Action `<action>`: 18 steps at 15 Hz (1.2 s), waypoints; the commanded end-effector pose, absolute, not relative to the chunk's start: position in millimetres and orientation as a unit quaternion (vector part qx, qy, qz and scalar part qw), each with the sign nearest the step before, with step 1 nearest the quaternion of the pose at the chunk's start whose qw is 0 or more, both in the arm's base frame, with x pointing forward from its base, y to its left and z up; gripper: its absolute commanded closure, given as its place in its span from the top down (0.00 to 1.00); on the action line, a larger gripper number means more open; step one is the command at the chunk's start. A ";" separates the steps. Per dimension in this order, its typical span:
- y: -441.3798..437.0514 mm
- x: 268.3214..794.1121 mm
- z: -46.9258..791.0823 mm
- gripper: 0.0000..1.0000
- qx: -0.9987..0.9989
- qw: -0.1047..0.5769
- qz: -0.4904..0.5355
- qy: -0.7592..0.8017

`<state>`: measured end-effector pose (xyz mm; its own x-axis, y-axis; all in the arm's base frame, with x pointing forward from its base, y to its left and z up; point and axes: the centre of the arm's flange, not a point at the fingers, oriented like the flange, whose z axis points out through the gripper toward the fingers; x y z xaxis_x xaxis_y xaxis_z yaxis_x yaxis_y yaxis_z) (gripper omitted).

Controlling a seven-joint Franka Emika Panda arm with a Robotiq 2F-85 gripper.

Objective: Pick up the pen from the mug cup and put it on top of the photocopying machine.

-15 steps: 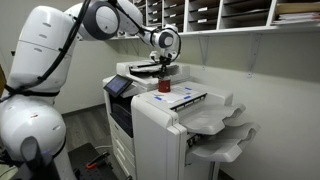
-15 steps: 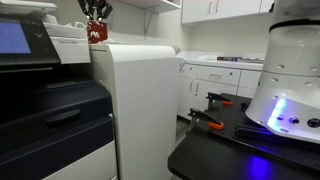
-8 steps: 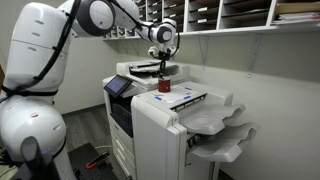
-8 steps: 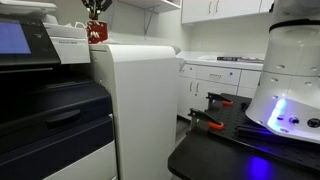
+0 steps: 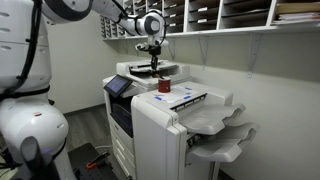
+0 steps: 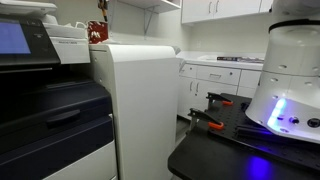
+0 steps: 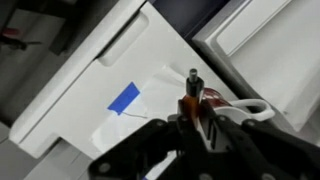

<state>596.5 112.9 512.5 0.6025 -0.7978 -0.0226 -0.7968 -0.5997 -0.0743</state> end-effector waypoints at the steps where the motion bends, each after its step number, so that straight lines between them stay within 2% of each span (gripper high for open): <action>1: 132.5 557.5 480.4 0.04 -0.866 -0.037 -0.042 0.497; 6: 161.2 537.1 432.3 0.04 -0.838 -0.106 -0.092 0.527; 10: 163.2 540.9 400.8 0.04 -0.810 -0.115 -0.141 0.558; 11: 161.6 541.7 399.9 0.11 -0.808 -0.108 -0.146 0.560; 12: 160.9 541.2 400.3 0.41 -0.811 -0.096 -0.145 0.559; 13: 161.4 539.3 402.0 0.37 -0.817 -0.089 -0.134 0.554; 14: 161.3 537.6 404.2 0.39 -0.825 -0.084 -0.123 0.545; 18: 163.0 527.2 419.1 0.67 -0.840 -0.073 -0.089 0.530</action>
